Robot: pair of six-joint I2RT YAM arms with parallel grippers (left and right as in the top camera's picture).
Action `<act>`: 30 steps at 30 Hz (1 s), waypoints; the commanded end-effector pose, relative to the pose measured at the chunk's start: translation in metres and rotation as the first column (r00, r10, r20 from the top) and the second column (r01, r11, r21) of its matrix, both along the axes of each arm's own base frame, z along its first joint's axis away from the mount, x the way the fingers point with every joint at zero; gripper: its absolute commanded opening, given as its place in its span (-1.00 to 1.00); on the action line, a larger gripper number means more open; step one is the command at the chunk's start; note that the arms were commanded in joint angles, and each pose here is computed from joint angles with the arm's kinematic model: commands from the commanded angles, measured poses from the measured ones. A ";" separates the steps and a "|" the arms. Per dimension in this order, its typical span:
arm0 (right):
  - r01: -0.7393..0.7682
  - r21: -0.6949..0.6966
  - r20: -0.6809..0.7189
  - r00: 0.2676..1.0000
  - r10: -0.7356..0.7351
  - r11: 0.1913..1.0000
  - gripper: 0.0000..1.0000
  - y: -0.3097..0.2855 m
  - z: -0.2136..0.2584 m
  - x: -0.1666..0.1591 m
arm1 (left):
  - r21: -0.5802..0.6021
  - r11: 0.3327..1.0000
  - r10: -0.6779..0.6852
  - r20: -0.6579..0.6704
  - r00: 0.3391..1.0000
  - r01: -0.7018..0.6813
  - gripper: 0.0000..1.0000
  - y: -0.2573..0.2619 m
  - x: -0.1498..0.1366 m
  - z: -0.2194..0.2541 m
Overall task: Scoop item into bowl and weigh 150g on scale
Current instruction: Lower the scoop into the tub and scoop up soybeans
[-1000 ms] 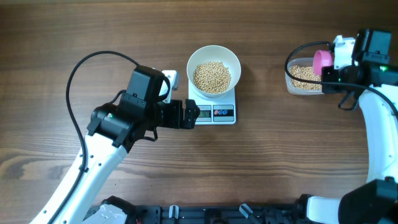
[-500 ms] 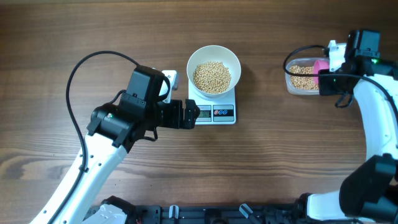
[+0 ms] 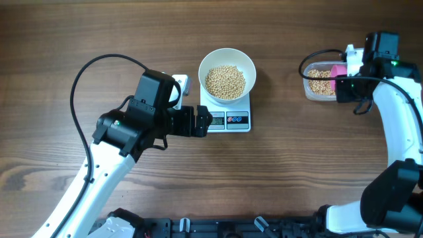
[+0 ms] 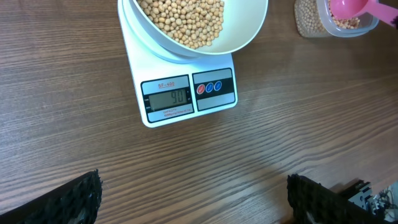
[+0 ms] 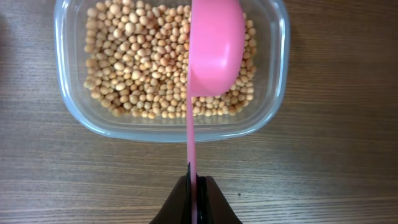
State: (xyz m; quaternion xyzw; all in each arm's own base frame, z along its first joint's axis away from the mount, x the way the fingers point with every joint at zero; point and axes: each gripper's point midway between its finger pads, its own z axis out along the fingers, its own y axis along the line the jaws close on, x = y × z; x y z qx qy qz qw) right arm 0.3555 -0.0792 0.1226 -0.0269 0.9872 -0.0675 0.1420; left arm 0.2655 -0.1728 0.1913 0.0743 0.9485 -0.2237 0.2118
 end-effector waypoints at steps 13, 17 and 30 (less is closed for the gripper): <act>-0.091 0.095 -0.030 0.995 0.095 0.991 -0.91 0.045 -0.011 0.005 | 0.004 1.000 -0.026 0.001 1.000 0.026 1.00 -0.002 -0.002 -0.002; -0.094 0.107 -0.028 0.995 0.097 0.990 -0.92 0.047 -0.011 0.005 | 0.004 1.000 -0.026 0.001 1.000 0.026 1.00 -0.002 -0.002 -0.002; -0.124 0.266 0.007 0.992 0.127 0.956 -0.91 0.072 -0.008 0.007 | 0.004 1.000 -0.026 0.001 1.000 0.026 1.00 -0.002 -0.001 -0.002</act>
